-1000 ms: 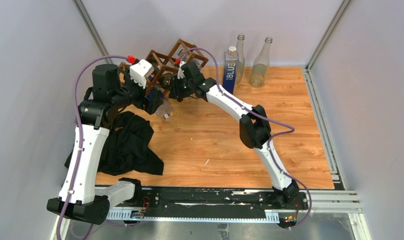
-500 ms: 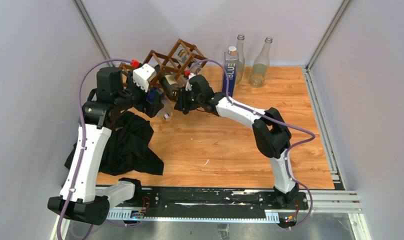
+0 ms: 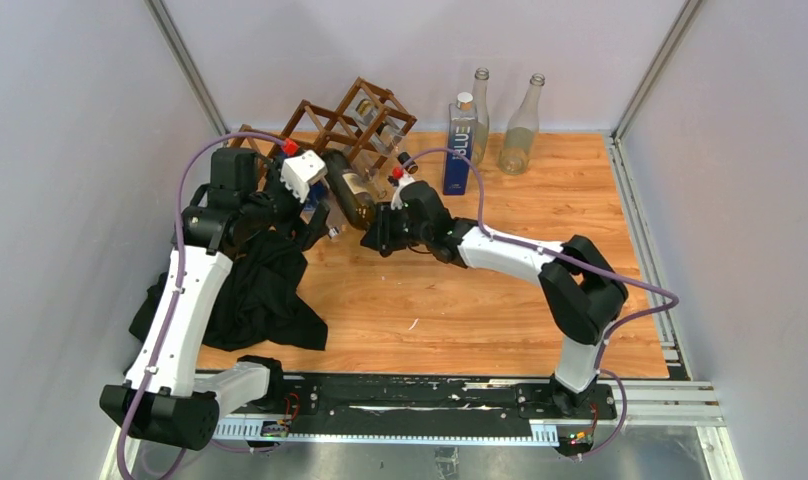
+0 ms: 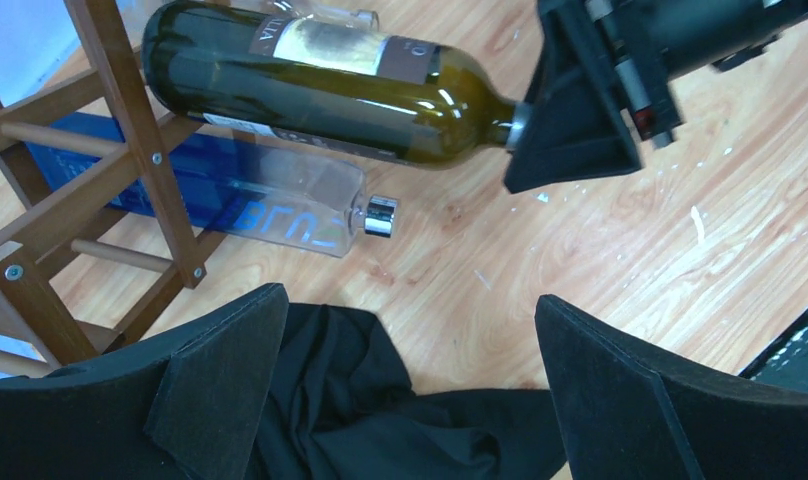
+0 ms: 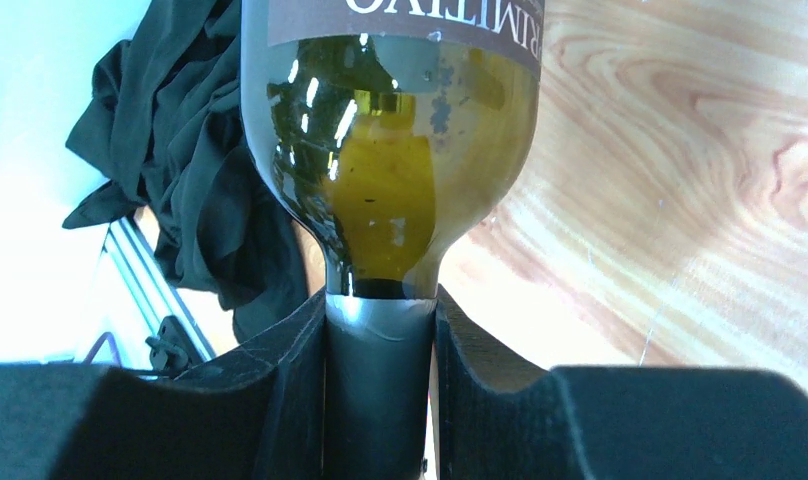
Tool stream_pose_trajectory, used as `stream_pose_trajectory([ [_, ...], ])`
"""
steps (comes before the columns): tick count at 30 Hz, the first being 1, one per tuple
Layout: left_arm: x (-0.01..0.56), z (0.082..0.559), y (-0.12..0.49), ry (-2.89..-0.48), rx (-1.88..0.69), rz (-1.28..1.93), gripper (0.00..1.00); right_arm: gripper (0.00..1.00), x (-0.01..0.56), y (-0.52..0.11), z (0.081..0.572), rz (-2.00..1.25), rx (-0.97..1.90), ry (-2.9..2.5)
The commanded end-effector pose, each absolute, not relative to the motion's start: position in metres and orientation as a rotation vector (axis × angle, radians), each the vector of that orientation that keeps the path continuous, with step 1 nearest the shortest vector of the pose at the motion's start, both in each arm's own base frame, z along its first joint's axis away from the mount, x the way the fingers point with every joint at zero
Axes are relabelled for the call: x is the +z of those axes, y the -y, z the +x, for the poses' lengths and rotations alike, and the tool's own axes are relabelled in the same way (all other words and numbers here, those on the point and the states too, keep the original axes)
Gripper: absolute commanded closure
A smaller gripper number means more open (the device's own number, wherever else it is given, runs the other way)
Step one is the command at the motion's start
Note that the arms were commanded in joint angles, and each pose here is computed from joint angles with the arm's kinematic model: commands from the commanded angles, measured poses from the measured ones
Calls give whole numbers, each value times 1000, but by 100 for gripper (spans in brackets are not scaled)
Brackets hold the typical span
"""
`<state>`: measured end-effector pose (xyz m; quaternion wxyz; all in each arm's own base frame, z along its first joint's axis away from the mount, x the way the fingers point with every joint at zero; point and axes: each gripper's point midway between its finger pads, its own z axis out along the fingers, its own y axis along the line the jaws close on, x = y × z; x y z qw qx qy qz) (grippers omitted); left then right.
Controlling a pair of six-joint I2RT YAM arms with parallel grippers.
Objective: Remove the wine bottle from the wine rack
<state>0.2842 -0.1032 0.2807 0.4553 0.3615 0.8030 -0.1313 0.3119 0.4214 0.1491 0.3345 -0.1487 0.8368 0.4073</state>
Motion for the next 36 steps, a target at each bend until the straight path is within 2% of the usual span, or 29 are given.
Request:
stream_pose_trajectory([
  [1,270,289,94,-1933,-223,1030,0,100,222,-431,299,-395,1236,-1927],
  [7,262,292,93,-1860,-164,1183,0,100,224,-413,279,-381,1273,-1927],
  [19,249,272,111,-1481,-69,1606,0,100,235,-388,241,-388,1356,-1931],
  [31,236,242,150,-887,113,1992,0,100,228,-387,174,-669,1380,-2048],
  [36,221,231,159,-810,126,2057,0,100,237,-390,147,-787,1375,-2039],
])
